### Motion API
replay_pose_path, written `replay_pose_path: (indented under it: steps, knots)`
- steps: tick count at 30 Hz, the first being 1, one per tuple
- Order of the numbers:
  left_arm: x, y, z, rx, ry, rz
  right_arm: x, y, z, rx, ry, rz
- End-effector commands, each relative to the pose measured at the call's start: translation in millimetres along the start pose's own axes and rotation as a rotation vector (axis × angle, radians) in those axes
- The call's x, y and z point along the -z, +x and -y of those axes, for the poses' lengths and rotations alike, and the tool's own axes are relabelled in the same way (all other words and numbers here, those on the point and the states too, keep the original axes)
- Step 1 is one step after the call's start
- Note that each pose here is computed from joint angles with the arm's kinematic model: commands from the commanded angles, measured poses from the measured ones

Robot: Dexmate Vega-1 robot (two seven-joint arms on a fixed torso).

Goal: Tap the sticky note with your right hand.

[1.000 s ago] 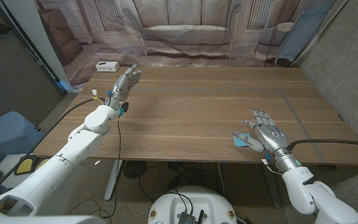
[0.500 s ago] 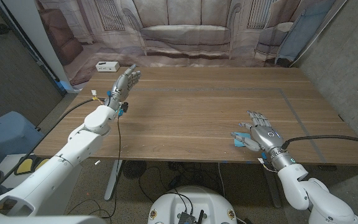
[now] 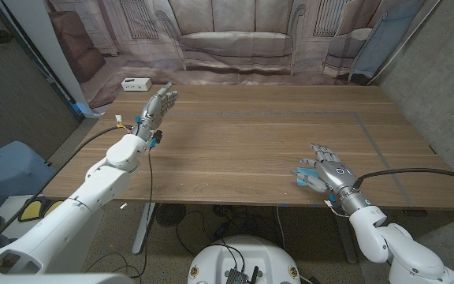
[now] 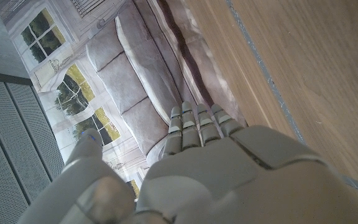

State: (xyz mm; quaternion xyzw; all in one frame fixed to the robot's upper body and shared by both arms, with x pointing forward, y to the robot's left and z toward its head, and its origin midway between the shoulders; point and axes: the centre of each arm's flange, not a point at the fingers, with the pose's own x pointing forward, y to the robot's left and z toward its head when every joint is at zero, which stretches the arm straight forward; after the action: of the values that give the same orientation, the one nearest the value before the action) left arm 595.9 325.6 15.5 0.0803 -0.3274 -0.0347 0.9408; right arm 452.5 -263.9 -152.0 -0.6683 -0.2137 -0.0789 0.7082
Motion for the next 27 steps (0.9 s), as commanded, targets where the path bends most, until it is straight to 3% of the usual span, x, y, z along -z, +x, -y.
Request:
replay_pose_path:
  steps: [1, 13, 27]
  knots:
    - [-0.9, 0.1, 0.0, -0.003, 0.004, -0.001, -0.4, 6.7, -6.2, -0.03, 0.005, 0.002]
    - [-1.4, -0.5, -1.1, -0.008, 0.005, -0.008, -3.8, 10.0, -10.9, -0.055, -0.018, 0.018]
    - [0.9, -0.4, -1.8, -0.009, 0.005, -0.015, 1.4, 15.6, -17.5, -0.082, -0.008, 0.004]
